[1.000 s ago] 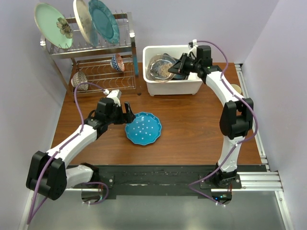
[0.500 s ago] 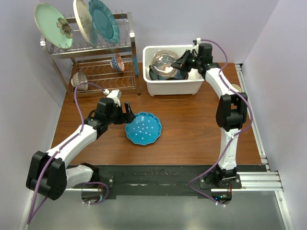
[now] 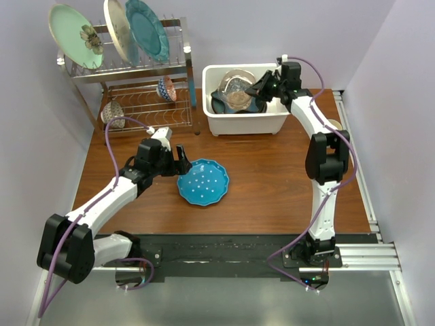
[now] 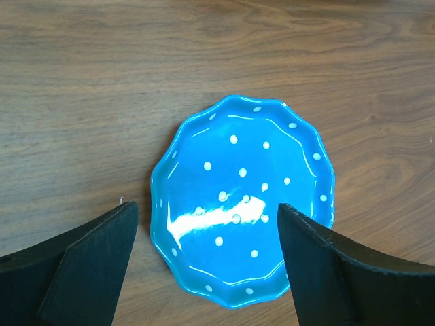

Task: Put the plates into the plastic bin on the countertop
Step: Place the plate in the plastic bin.

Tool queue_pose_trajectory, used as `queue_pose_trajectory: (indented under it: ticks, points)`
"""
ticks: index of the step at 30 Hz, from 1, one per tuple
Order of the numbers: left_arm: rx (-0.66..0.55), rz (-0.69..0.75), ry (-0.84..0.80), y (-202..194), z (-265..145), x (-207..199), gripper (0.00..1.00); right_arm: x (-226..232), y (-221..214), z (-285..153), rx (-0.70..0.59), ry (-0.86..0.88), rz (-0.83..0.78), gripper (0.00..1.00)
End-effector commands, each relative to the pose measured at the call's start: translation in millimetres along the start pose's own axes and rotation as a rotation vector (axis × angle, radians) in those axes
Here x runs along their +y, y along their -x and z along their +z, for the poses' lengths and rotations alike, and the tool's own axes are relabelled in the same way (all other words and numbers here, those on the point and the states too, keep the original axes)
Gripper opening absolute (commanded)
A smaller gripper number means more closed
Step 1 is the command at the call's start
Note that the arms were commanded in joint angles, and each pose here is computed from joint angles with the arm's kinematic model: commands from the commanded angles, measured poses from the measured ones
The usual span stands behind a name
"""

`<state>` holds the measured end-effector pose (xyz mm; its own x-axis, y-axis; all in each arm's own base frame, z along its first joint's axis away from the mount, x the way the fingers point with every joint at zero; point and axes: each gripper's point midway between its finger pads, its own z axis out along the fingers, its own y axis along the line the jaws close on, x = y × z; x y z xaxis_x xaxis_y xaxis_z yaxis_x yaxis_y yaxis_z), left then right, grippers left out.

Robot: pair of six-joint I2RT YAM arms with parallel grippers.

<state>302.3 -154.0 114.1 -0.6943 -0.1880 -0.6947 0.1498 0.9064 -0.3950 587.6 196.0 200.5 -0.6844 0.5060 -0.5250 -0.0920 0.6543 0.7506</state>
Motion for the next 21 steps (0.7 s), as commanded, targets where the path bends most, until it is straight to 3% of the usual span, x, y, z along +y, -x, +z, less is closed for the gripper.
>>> queue_pose_trajectory:
  ticks: [1, 10, 14, 21]
  points:
    - [-0.032, 0.012, -0.019, 7, -1, -3, 0.88, -3, 14, 2, -0.051, -0.018, 0.008, 0.08]
    - [-0.038, 0.011, -0.017, 8, -3, -3, 0.88, -21, 12, 9, -0.043, -0.081, 0.007, 0.16]
    - [-0.036, 0.011, -0.016, 7, -3, -2, 0.88, -25, 13, 5, -0.048, -0.111, -0.007, 0.39]
    - [-0.041, 0.01, -0.02, 9, -4, -4, 0.88, -24, 13, -13, -0.038, -0.168, -0.055, 0.61]
